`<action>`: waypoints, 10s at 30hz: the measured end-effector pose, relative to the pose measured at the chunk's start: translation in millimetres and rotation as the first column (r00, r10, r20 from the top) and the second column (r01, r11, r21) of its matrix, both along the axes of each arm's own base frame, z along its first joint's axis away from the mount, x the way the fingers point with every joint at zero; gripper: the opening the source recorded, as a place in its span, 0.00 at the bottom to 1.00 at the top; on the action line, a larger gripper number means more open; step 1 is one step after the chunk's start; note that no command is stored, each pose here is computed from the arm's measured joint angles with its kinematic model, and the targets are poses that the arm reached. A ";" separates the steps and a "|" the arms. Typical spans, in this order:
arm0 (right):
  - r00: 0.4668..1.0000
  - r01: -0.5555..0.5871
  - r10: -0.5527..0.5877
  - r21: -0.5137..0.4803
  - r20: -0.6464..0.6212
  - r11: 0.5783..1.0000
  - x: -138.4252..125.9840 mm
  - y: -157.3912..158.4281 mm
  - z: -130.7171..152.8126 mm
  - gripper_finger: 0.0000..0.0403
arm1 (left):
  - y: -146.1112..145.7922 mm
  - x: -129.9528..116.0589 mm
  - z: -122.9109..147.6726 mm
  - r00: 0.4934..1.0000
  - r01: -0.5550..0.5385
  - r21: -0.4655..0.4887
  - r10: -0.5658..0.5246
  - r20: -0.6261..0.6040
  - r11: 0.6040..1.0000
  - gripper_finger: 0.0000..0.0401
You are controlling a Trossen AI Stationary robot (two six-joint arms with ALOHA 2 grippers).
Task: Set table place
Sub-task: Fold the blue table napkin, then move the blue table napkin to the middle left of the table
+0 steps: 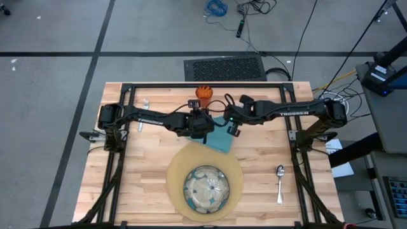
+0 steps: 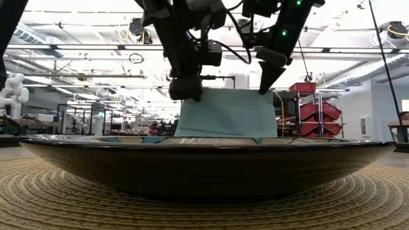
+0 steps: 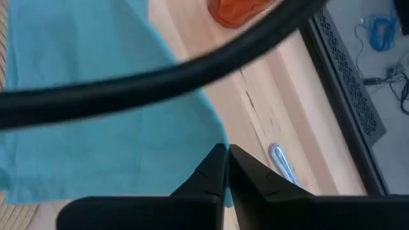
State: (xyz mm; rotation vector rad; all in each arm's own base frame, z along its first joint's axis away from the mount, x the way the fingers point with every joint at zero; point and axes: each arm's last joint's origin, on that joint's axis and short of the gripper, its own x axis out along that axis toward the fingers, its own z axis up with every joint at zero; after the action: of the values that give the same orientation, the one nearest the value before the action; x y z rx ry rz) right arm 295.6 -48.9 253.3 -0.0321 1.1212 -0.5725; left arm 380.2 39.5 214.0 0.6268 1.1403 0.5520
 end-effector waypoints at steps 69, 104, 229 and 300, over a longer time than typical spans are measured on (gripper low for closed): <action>0.985 -0.168 0.168 0.476 0.042 0.863 24.9 40.6 -22.9 0.37 | -33.1 -23.0 -42.7 0.984 0.095 -0.303 -0.136 -0.115 0.948 0.00; 0.991 -0.025 -0.018 0.308 0.136 0.951 -46.5 21.2 61.4 0.36 | -33.8 -45.0 -33.6 0.960 -0.040 -0.321 -0.052 -0.275 0.946 0.44; 0.936 -0.114 -0.012 0.334 0.352 0.936 -87.6 53.0 46.4 0.36 | -1.3 -116.2 -90.0 0.958 -0.158 -0.675 0.277 0.071 0.721 0.42; 0.923 -0.345 0.265 0.294 0.280 0.891 -92.5 68.9 43.3 0.36 | -219.4 -208.1 -66.2 0.233 -0.602 -0.782 0.901 -0.367 -0.163 0.18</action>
State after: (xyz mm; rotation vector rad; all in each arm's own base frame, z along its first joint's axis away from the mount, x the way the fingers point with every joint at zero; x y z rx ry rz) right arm 203.1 20.0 296.6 0.1507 0.9467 -0.0887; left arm 172.1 -180.0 147.8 -1.2631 1.1880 0.9793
